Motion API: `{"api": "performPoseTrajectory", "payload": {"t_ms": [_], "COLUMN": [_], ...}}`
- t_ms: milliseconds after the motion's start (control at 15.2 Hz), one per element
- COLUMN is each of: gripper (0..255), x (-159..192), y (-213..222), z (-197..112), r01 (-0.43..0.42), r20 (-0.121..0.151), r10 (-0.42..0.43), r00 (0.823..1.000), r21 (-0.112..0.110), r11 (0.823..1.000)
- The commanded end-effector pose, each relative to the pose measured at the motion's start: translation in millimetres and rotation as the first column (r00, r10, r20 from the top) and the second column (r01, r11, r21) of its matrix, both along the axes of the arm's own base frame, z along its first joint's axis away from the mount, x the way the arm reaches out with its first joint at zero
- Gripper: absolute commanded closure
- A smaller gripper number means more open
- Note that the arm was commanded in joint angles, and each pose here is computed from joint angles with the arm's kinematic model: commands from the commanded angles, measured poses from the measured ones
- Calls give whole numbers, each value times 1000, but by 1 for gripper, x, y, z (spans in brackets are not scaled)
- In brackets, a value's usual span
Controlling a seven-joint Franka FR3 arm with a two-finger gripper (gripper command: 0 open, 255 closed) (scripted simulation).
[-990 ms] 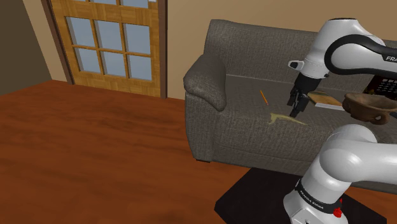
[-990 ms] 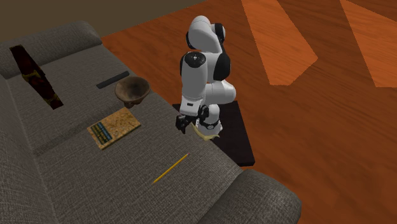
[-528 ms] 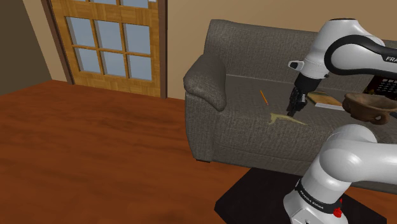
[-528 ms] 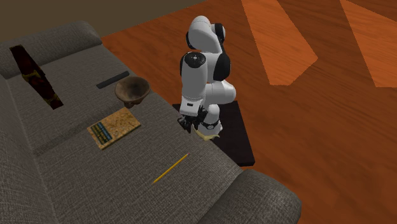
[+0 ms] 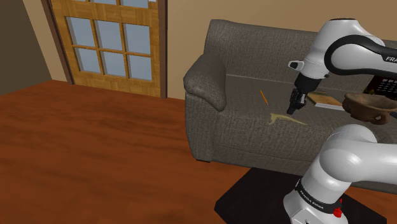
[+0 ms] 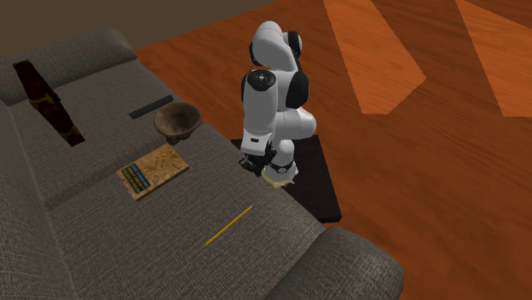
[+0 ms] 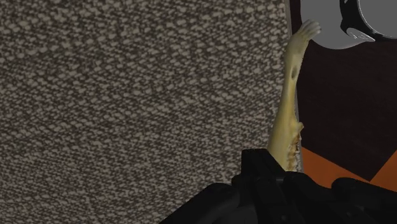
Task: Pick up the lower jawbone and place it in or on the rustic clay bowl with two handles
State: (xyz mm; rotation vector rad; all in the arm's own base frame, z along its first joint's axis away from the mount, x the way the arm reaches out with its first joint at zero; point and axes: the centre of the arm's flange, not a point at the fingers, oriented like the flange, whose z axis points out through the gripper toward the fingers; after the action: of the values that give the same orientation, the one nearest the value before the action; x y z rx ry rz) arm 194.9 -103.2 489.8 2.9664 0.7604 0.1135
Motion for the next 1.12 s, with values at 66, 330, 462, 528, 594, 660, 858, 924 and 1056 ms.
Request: {"api": "performPoseTrajectory", "payload": {"t_ms": [66,330,462,528,594,660,858,924,1056], "gripper": [0,0,0,0,0,0,0,0,0], "x": [4,11,11,12,12,12,12,12,12], "y": [11,28,27,27,27,26,26,26,26], "z": [7,7,-4,-9,-14,-19,-22,-22,-22], "r01": [-35,-88,-88,-88,-88,-88,-88,-88,-88], "r20": [-22,-55,-55,-55,-55,-55,-55,-55,-55], "r10": [35,88,88,88,88,88,88,88,88], "r00": [999,995,995,995,995,995,995,995,995], "r21": [-2,-3,-3,-3,-3,-3,-3,-3,-3], "r11": [999,996,996,996,996,996,996,996,996]}}
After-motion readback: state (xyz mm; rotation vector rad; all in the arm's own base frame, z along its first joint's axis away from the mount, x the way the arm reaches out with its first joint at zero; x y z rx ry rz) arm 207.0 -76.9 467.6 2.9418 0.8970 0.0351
